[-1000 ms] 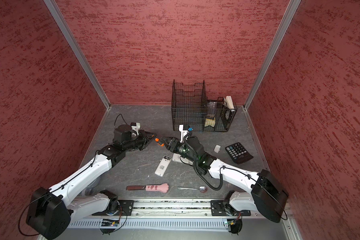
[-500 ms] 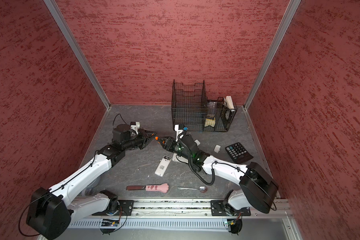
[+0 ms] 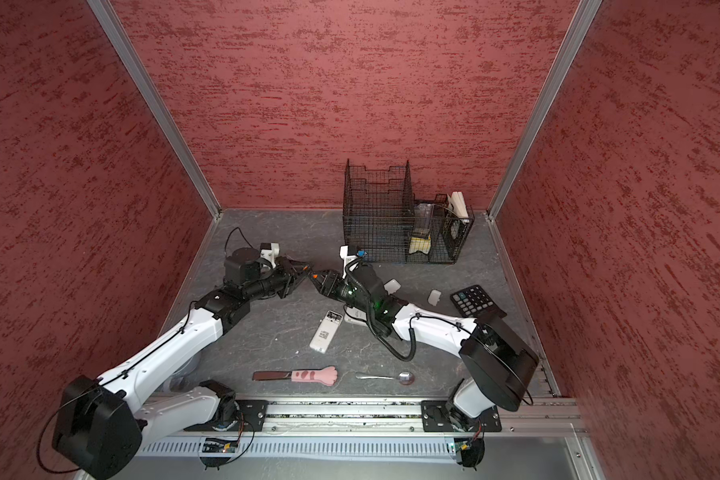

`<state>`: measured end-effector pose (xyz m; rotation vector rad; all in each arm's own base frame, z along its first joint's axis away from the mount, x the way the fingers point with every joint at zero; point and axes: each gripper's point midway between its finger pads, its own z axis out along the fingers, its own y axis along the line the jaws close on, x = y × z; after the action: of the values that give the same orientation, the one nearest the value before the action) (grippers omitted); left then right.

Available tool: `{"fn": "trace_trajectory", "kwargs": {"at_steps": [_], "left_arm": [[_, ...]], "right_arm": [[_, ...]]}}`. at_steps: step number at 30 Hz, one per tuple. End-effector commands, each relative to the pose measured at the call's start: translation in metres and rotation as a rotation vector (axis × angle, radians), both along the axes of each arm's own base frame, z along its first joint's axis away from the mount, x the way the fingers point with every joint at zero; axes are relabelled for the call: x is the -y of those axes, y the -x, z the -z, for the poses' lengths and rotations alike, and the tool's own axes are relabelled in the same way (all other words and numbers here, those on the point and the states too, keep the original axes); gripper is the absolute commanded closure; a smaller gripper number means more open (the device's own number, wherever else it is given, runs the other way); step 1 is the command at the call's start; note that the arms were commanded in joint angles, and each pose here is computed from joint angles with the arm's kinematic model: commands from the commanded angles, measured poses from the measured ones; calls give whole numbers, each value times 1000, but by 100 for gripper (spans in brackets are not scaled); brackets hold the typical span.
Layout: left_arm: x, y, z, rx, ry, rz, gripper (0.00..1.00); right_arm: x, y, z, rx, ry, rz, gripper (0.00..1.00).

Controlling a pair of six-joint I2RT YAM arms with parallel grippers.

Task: Unload the batteries from the remote control

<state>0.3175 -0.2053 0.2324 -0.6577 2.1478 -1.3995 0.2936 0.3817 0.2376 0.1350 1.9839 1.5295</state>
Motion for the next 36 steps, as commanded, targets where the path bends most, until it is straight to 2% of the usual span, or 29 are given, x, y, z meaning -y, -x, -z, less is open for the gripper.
{"fn": "trace_trajectory", "kwargs": {"at_steps": [1, 4, 8, 14, 18, 22, 29, 36], "left_arm": [[1, 3, -9, 30, 16, 12, 100], [1, 4, -6, 23, 15, 16, 100], [0, 5, -5, 21, 11, 14, 100], [-3, 8, -2, 19, -16, 13, 100], [-11, 10, 1, 30, -57, -1, 92], [-19, 11, 4, 36, -85, -12, 81], [-33, 13, 6, 59, -159, -14, 47], [-45, 40, 28, 20, -309, 56, 35]], "right_arm": [[-5, -4, -23, 28, -68, 15, 70], [-6, -5, -20, 23, -70, 17, 86], [-5, -6, -18, 20, -76, 19, 100], [-1, -1, -17, 20, -53, 13, 100], [3, 6, -14, 5, -9, -3, 100], [12, 14, -10, -9, 38, -8, 100], [31, 29, 1, -59, 130, -11, 100], [67, 61, 22, -142, 317, -40, 100]]}}
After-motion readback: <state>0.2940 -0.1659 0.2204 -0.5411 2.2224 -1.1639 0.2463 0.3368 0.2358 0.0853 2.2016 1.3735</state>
